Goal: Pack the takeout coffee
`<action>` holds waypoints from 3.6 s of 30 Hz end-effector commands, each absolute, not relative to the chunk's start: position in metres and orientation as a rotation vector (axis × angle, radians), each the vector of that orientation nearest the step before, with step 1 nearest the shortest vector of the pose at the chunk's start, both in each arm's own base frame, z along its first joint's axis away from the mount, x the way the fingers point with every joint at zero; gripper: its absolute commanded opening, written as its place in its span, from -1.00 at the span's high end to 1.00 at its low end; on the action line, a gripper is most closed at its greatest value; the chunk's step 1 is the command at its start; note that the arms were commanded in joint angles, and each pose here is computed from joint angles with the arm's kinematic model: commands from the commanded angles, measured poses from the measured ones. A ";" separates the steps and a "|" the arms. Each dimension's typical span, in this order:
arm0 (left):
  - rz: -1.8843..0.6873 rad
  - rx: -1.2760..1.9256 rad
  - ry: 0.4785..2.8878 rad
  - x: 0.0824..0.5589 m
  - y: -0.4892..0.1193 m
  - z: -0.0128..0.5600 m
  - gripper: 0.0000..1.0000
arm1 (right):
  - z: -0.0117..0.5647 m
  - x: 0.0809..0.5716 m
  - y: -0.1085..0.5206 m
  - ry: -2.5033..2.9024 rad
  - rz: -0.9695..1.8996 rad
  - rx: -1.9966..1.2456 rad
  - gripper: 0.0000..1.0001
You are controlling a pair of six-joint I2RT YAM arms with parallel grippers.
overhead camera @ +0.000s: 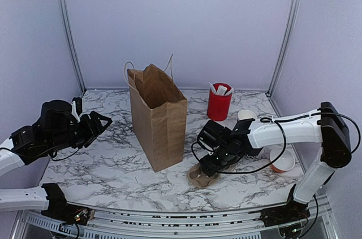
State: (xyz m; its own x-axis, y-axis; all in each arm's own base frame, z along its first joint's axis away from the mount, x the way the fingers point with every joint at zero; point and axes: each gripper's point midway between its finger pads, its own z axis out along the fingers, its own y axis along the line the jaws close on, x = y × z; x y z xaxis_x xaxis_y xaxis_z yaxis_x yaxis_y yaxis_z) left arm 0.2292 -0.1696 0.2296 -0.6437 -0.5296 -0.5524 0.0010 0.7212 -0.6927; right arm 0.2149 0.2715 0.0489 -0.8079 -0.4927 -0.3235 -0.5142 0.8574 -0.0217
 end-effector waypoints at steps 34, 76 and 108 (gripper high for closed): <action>-0.841 -0.399 2.166 0.229 -0.169 0.220 -0.43 | 0.033 0.213 0.271 2.738 0.076 -0.806 -0.05; -1.012 -0.142 2.041 0.257 -0.219 0.367 -0.22 | 0.230 0.240 0.266 2.359 0.291 -0.683 0.22; -0.870 0.413 1.982 0.354 -0.276 0.436 1.00 | 0.375 0.310 0.263 2.010 0.378 -0.613 0.22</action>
